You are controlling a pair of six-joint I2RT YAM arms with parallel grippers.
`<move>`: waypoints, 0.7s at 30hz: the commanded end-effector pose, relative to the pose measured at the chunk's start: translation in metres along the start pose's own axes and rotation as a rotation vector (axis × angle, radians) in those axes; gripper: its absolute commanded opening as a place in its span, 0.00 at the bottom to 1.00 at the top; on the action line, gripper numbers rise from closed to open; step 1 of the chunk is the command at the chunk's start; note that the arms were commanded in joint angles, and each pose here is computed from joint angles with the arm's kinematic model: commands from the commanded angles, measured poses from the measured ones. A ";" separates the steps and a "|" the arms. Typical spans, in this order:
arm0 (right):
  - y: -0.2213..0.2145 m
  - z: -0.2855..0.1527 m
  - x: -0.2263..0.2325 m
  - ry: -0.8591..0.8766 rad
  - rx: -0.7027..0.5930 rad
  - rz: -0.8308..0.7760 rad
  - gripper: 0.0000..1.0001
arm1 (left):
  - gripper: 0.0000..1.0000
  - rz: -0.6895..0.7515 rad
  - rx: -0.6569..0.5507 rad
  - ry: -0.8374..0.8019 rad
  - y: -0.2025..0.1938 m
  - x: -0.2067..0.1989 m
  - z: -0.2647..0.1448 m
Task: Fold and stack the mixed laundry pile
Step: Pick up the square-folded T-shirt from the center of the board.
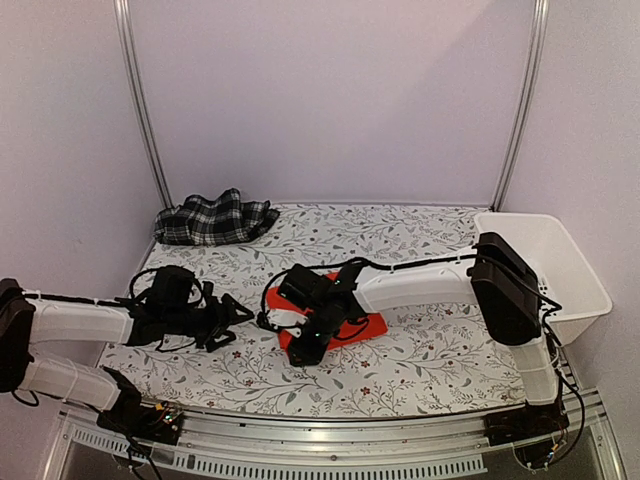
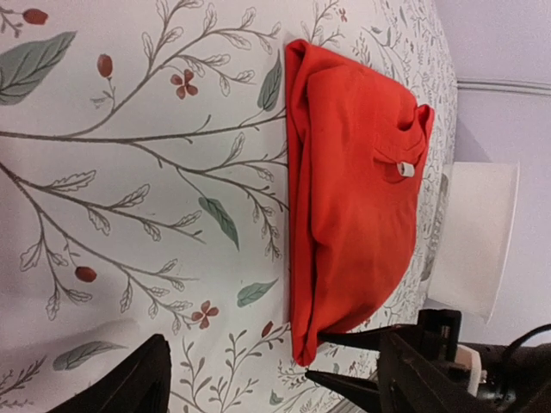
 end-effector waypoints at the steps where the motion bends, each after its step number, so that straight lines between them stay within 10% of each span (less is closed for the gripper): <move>1: -0.003 0.018 -0.004 -0.052 0.033 -0.009 0.30 | 0.82 -0.056 -0.013 0.003 0.003 0.005 0.005; 7: -0.003 0.021 -0.014 -0.163 0.050 -0.010 0.01 | 0.82 -0.108 -0.025 -0.005 0.003 0.008 0.009; 21: 0.056 -0.056 -0.008 -0.116 -0.188 -0.001 0.00 | 1.00 -0.108 -0.018 -0.159 0.007 -0.025 0.027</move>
Point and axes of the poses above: each gripper's point midway between its finger pads, its own z axis out along the fingers, its own x axis along the line the jaws close on, y = z × x, the point moved 9 cm from there along -z, back along the fingers, and after that the axes turned 3 degrees about z, right-handed, at the moved point
